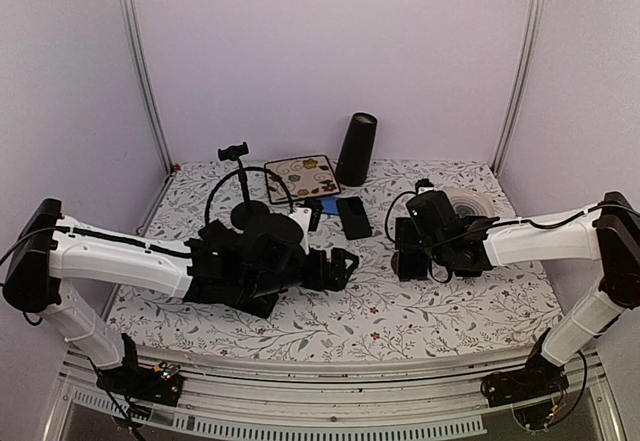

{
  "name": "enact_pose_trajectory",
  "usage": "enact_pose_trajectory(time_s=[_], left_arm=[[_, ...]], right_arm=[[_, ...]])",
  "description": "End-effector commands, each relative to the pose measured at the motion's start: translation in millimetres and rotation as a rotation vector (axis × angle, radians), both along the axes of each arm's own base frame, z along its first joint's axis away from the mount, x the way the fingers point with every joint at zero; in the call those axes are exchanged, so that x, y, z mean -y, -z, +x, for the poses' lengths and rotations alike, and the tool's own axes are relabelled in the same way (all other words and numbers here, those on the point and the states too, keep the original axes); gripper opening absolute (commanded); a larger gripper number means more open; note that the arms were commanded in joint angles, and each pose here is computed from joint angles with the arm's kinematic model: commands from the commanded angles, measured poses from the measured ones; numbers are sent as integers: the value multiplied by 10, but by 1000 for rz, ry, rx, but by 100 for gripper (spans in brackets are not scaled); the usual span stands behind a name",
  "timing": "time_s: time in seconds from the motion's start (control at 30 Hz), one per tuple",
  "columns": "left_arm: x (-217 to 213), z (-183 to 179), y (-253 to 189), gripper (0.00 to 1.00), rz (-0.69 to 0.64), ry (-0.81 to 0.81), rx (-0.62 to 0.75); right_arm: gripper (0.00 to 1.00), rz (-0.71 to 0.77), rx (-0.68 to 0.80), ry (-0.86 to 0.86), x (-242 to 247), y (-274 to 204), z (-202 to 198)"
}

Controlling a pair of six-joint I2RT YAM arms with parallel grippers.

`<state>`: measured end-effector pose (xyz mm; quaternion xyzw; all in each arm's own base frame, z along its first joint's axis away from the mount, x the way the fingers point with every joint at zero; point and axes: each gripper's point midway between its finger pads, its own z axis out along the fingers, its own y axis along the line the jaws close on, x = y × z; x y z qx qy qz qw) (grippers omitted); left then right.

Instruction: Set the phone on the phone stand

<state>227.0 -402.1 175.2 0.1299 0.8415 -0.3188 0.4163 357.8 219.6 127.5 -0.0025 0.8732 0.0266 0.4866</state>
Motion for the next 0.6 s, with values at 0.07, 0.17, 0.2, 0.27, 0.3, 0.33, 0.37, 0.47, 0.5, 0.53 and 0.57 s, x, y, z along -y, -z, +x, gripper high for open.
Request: enact_pose_trajectory(time_s=[0.07, 0.17, 0.2, 0.27, 0.3, 0.33, 0.37, 0.47, 0.5, 0.53, 0.57], left_arm=[[-61, 32, -87, 97, -26, -16, 6], [-57, 37, -87, 97, -26, -16, 7], [-51, 36, -94, 97, -27, -14, 8], [-38, 34, -92, 97, -29, -11, 7], [-34, 42, -84, 97, -27, -11, 8], [-29, 46, -84, 97, -28, -10, 7], [-19, 43, -85, 97, -29, -8, 7], [8, 43, -89, 97, -31, -2, 7], [14, 43, -88, 97, -31, -1, 6], [18, 45, -84, 97, -30, 0, 5], [21, 43, -81, 97, -31, 1, 4]], right_arm=[[31, 32, 40, 43, 67, -20, 21], [31, 25, 37, 50, 103, 6, 4], [31, 20, 33, 51, 115, 23, -6], [32, 23, 31, 53, 124, 30, -21], [32, 24, 30, 53, 129, 31, -23], [34, 26, 30, 55, 134, 33, -29], [35, 26, 28, 54, 137, 41, -34], [40, 22, 21, 56, 147, 61, -46], [42, 19, 19, 56, 151, 68, -50], [47, 17, 18, 57, 156, 70, -51], [50, 18, 17, 57, 158, 68, -52]])
